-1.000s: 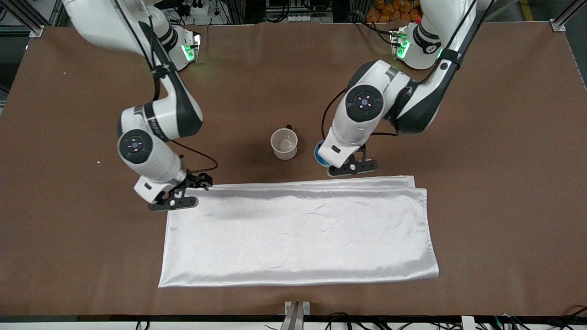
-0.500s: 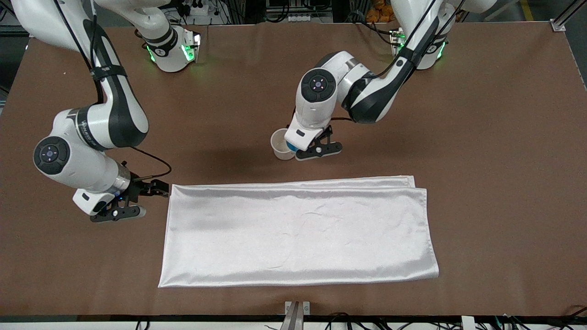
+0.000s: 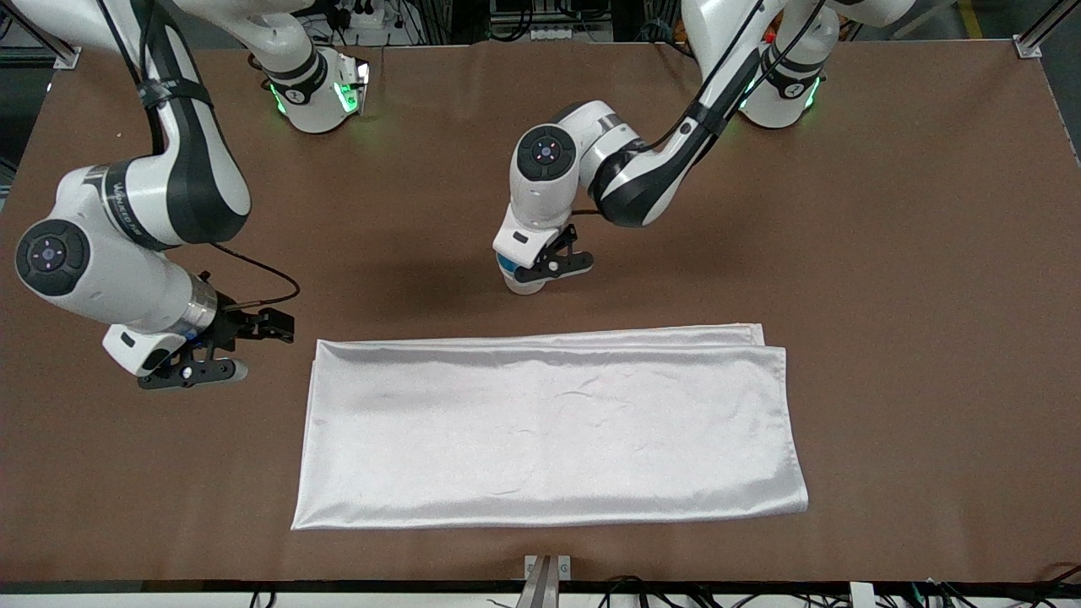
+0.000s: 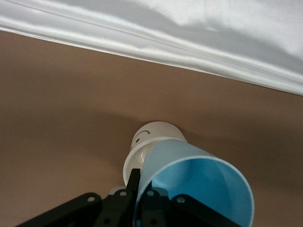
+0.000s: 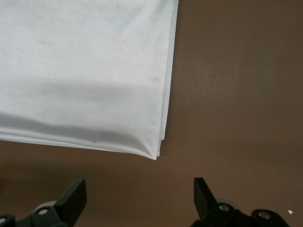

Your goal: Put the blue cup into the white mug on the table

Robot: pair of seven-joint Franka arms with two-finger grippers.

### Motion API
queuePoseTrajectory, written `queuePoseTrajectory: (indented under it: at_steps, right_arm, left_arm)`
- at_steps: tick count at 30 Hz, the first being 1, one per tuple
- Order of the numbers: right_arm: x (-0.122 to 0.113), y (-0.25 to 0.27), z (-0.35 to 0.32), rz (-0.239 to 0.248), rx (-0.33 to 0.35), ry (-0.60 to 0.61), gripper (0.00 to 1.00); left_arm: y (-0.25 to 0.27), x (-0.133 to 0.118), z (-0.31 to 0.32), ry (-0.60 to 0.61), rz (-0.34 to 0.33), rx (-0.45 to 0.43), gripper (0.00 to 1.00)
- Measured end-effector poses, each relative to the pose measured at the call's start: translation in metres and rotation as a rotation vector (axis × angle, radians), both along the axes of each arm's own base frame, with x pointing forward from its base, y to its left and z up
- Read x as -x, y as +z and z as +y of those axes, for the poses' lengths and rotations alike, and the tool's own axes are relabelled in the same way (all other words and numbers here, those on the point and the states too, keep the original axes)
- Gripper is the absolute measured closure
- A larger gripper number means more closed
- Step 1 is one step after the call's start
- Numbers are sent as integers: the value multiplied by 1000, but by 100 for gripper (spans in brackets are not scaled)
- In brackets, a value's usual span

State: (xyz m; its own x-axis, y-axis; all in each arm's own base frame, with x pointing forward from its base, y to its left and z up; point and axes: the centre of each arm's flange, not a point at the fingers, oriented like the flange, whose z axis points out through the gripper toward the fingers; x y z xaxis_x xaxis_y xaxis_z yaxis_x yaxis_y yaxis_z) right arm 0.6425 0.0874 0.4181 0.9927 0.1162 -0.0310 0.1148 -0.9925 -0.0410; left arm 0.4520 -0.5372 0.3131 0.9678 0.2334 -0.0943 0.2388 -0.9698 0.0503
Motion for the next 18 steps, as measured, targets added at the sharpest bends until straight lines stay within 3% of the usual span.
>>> queuePoseTrajectory:
  at_steps: [13,18]
  right_arm:
    - [-1,7,-2,-12,0,-6,0]
    - [-4,15,-2,-28,-2,-7,0]
  left_arm:
    - [-25,13,-11,-4,-7,-40,96]
    - [-29,14,-11,-1,-4,-45,81]
